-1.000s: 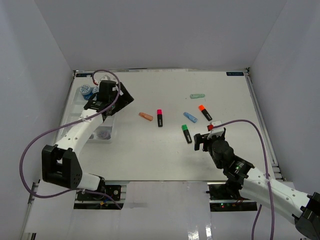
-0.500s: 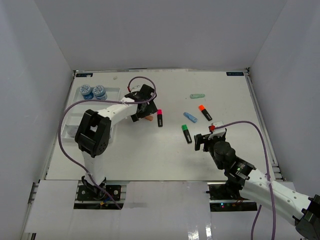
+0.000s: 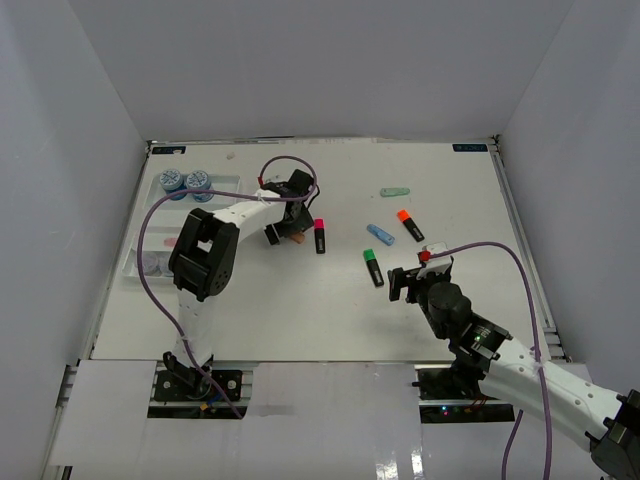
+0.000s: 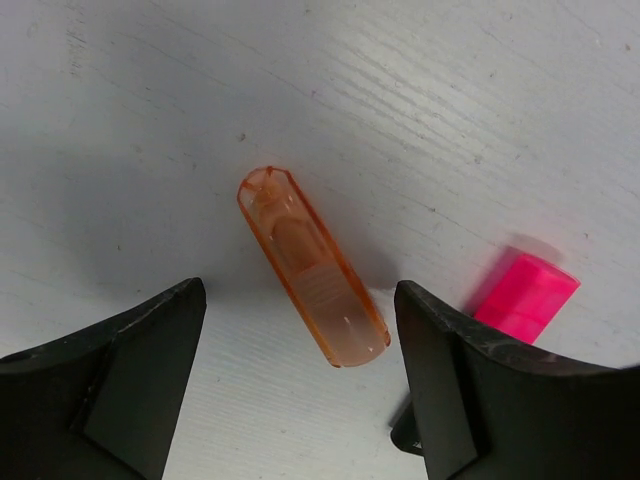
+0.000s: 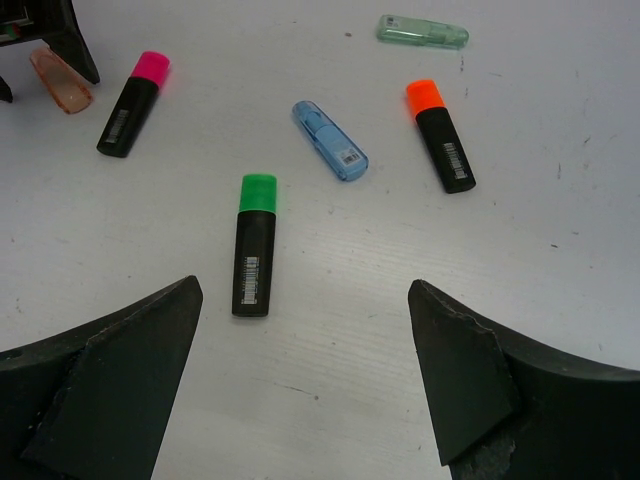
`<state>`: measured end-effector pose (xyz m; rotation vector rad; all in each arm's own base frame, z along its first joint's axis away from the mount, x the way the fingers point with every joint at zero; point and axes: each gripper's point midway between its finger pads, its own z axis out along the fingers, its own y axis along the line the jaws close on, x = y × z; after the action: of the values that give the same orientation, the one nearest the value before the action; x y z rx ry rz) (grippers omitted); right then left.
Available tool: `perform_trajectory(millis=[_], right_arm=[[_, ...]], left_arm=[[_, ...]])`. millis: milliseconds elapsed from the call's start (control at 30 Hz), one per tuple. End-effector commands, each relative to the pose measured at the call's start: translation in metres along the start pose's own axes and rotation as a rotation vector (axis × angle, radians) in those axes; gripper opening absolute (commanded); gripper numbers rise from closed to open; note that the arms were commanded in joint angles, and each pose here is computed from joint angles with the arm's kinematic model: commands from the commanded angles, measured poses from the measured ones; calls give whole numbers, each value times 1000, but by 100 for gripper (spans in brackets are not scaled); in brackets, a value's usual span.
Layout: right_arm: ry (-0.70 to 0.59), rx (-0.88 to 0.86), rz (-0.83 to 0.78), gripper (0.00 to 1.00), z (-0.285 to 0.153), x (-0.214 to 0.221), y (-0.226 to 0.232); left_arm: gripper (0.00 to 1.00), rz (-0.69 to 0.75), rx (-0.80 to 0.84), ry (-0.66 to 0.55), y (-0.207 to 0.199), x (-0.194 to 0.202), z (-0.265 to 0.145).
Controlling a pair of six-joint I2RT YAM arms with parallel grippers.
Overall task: Sort the stationery into containers
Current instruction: Pick up the stationery from the center of the board.
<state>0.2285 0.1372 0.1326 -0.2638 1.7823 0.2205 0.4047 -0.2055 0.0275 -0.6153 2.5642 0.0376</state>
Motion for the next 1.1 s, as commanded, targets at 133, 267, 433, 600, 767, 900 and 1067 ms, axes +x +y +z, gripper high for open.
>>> perform_trajectory(millis=[133, 267, 433, 600, 767, 900, 1067], right_arm=[[-54, -2, 51, 90, 0, -12, 1], [-52, -3, 49, 90, 1, -12, 2], [-51, -4, 49, 90, 1, -12, 2], [-54, -8, 51, 90, 1, -13, 2], [-53, -9, 52, 90, 0, -13, 3], [-56, -10, 52, 90, 0, -14, 3], [-62, -17, 56, 90, 0, -15, 4]], left_arm=[[79, -27, -23, -13, 5, -11, 4], [67, -25, -30, -1, 9, -6, 5], [54, -42, -13, -18, 13, -10, -7], [42, -61, 1, -47, 29, -18, -25], [33, -102, 46, -74, 44, -33, -45], [32, -135, 70, -91, 61, -48, -60], [33, -274, 74, -131, 116, -93, -74]])
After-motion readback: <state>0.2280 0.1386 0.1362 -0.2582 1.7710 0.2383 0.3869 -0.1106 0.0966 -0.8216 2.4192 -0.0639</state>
